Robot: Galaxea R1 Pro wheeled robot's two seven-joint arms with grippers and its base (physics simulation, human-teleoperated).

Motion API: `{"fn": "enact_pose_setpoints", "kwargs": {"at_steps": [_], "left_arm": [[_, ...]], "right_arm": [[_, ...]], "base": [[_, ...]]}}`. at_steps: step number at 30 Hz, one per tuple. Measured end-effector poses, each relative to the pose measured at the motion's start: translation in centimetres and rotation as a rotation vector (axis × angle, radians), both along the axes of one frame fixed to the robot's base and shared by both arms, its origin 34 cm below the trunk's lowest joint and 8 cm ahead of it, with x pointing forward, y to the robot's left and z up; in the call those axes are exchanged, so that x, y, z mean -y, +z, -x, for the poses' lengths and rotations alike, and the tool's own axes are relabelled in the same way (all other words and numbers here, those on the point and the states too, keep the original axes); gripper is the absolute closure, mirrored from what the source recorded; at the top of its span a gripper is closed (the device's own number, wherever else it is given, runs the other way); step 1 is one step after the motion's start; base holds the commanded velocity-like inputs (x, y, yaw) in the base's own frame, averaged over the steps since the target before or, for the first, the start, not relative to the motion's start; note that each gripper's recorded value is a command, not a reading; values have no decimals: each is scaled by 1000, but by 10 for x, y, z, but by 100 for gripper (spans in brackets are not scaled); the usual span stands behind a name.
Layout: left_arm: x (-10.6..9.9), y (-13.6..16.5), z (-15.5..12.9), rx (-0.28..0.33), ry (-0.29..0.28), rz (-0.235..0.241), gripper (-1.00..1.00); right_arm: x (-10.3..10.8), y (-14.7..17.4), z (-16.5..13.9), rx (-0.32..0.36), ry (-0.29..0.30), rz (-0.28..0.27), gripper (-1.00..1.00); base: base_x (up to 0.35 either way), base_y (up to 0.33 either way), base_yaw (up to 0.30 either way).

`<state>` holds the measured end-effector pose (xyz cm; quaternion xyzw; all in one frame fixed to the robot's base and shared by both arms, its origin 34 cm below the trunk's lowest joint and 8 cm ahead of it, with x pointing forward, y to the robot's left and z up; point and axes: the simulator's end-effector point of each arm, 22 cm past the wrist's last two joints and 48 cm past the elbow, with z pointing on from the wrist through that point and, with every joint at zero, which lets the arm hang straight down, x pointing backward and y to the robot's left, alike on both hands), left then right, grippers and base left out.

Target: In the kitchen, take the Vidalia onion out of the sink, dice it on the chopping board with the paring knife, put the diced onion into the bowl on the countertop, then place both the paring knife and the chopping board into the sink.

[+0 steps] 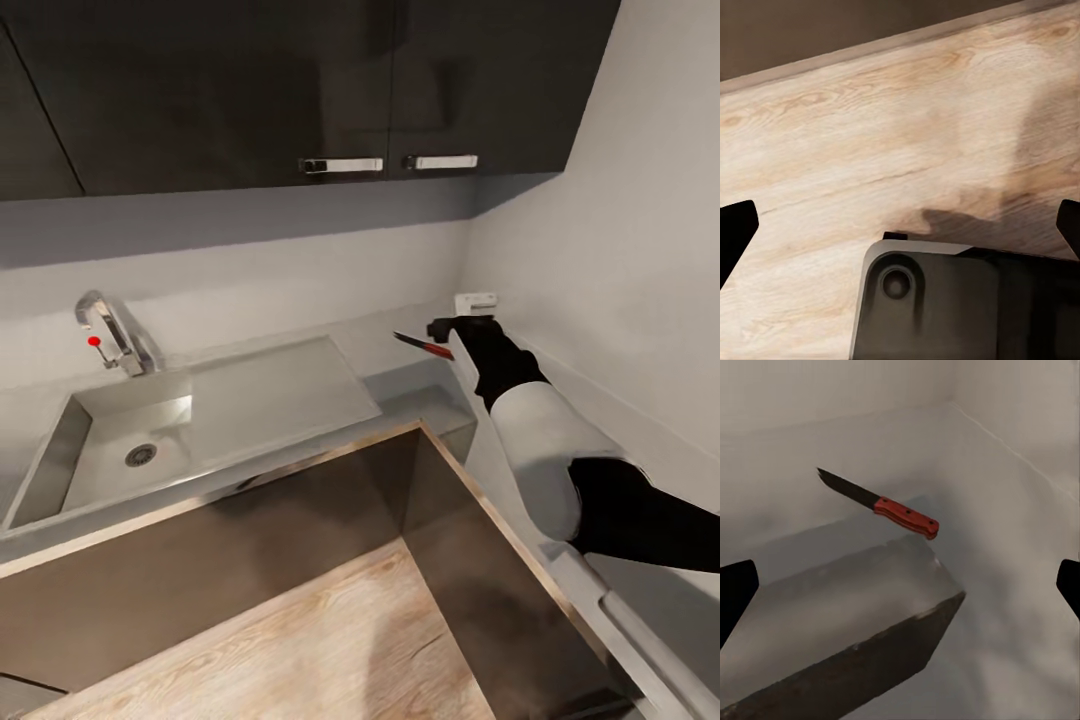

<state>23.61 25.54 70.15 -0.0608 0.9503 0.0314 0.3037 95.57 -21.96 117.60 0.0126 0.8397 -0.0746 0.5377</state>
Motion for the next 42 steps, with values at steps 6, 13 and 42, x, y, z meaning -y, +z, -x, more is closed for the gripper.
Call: {"fn": "enact_pose_setpoints", "kwargs": {"at_steps": [6,13,42], "left_arm": [[0,0,0,0,0,0,-100],[0,1,-3,8,-1,0,-100],[-11,7,-15,32,-16,-15,-100]], "right_arm": [[16,1,-2,8,-13,4,-100],[18,-1,-4,4,58,-28,-100],[64,-69,-7,60,138,-42,-100]], "base": [[0,-1,4],[78,0,0],[155,0,0]]}}
